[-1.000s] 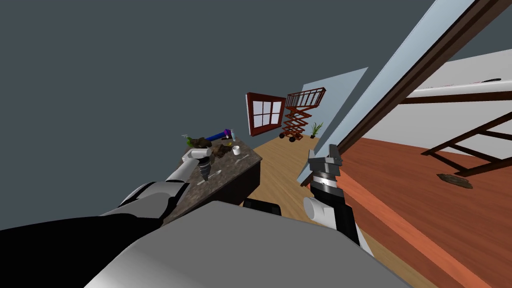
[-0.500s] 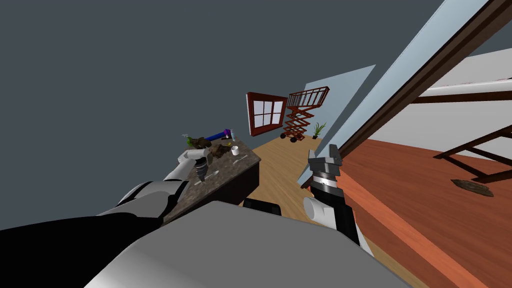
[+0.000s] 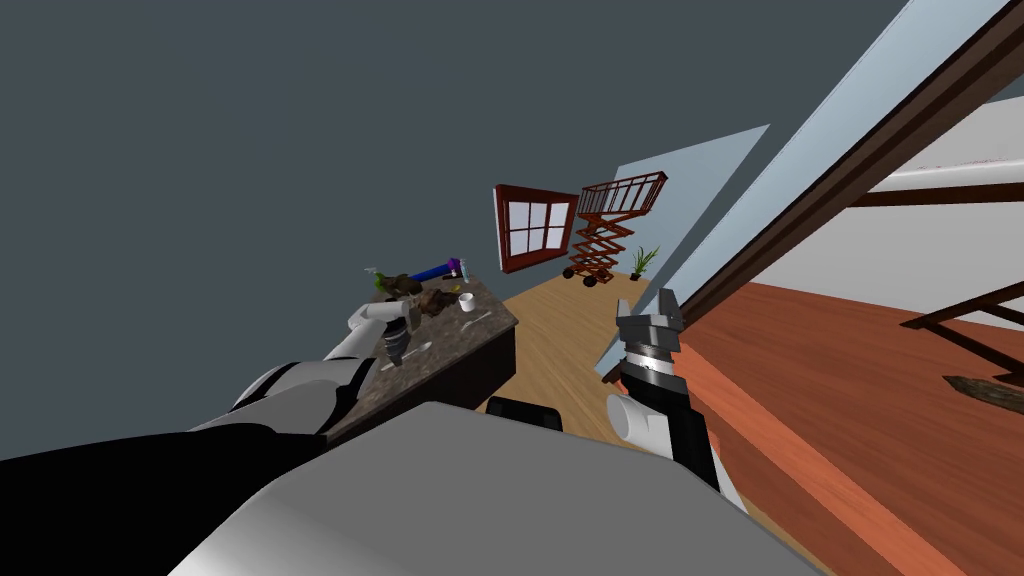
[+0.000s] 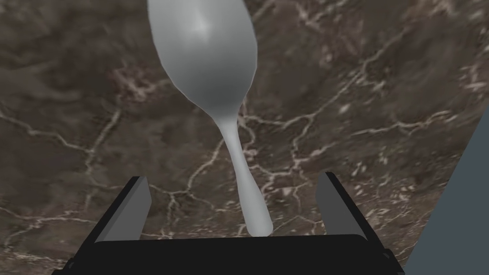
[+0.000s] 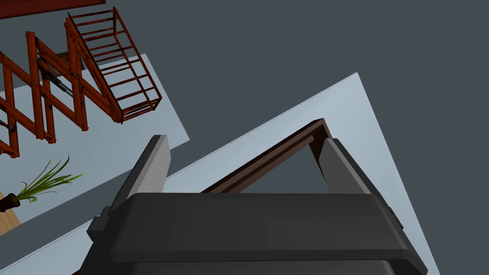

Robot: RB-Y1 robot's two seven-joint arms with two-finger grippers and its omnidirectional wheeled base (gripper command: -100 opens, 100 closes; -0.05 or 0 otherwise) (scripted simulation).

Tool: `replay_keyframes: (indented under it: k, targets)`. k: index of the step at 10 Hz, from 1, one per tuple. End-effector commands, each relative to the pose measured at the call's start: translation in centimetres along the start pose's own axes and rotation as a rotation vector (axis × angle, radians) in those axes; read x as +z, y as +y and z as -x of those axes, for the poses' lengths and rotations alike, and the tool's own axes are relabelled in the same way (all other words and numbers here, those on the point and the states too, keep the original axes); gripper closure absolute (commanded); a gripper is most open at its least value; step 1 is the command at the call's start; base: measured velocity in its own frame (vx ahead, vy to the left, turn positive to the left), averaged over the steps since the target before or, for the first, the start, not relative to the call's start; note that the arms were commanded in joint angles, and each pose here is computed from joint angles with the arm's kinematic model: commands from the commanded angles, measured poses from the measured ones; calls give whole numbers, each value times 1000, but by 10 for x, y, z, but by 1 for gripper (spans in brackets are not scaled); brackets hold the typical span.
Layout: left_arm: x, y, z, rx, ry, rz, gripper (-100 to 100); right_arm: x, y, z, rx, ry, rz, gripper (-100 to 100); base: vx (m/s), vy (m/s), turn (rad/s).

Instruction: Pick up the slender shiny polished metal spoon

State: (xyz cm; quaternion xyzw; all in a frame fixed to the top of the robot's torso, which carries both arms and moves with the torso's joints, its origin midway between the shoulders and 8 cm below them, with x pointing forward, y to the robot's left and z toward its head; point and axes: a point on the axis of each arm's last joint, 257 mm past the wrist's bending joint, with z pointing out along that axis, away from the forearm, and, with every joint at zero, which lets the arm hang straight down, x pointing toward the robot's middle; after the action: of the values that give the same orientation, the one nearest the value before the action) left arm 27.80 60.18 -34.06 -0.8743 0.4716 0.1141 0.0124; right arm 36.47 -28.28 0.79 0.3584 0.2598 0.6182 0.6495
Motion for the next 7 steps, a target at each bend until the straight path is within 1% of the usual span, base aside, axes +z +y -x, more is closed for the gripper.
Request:
replay_keyframes:
  k: [1, 2, 3, 4, 5, 7]
  targets:
    - [2, 0, 6, 19, -1, -1, -100, 0, 0, 0, 0, 0, 0, 0, 30, -54, 36]
    - [7, 0, 15, 24, -3, 0, -100, 0, 0, 0, 0, 0, 0, 0, 42, -67, 53]
    - [7, 0, 15, 34, -3, 0, -100, 0, 0, 0, 0, 0, 0, 0, 33, -59, 41]
    - [7, 1, 14, 27, -2, 1, -100, 0, 0, 0, 0, 0, 0, 0, 10, -21, 6]
    - [7, 1, 14, 30, -2, 0, 100, 0, 0, 0, 0, 0, 0, 0, 0, 0, 0]
    - [6, 0, 14, 29, -3, -1, 100, 0, 0, 0, 0, 0, 0, 0, 0, 0, 0]
